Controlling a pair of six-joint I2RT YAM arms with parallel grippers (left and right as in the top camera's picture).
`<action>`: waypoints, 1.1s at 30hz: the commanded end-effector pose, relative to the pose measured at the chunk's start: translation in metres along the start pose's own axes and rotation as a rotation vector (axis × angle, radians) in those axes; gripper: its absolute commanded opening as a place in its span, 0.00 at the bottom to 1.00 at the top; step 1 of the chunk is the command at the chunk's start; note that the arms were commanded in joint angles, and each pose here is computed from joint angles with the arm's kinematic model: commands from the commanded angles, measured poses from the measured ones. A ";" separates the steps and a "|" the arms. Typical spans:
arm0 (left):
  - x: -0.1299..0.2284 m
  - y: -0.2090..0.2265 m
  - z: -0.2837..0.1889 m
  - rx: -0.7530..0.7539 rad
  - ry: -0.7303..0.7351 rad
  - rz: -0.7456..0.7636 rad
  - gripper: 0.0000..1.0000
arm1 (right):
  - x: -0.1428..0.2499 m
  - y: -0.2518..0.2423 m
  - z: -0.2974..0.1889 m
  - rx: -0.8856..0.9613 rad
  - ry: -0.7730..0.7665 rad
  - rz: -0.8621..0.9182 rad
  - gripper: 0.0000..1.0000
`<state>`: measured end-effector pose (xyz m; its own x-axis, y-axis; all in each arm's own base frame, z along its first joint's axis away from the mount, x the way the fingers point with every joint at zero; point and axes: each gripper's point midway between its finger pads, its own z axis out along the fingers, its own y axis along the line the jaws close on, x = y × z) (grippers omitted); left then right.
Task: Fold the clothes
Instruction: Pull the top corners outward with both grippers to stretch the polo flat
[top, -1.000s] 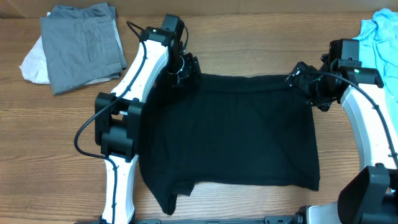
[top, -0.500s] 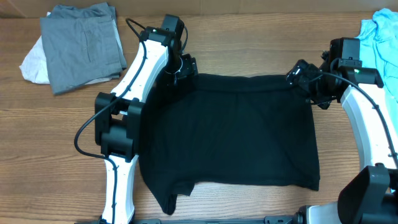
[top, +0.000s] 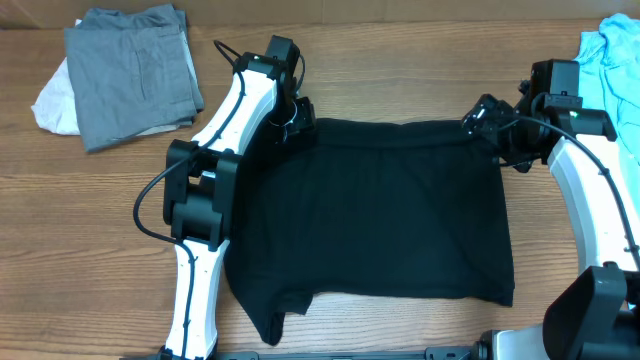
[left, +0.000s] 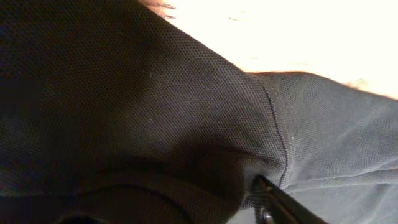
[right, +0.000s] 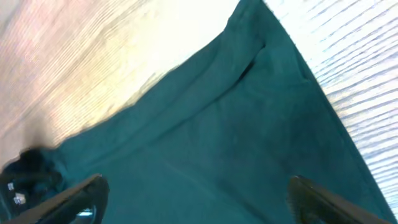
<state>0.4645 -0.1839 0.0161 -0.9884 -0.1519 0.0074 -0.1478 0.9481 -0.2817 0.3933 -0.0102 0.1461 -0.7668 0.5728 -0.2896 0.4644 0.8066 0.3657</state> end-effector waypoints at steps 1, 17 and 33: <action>-0.004 -0.010 -0.003 0.030 -0.013 0.028 0.44 | -0.018 -0.001 0.003 0.023 -0.059 -0.010 0.84; 0.000 -0.008 -0.003 0.023 0.001 0.025 0.46 | -0.072 -0.034 0.083 0.027 -0.090 -0.006 0.80; 0.000 -0.009 -0.003 0.023 0.002 0.025 0.45 | -0.080 -0.022 0.120 -0.017 -0.102 -0.043 0.79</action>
<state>0.4631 -0.1837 0.0160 -0.9891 -0.1470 0.0120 -0.1445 0.9490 -0.2802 0.4871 -0.0526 0.0497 -0.7412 0.5657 -0.3612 0.4451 0.8171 0.3664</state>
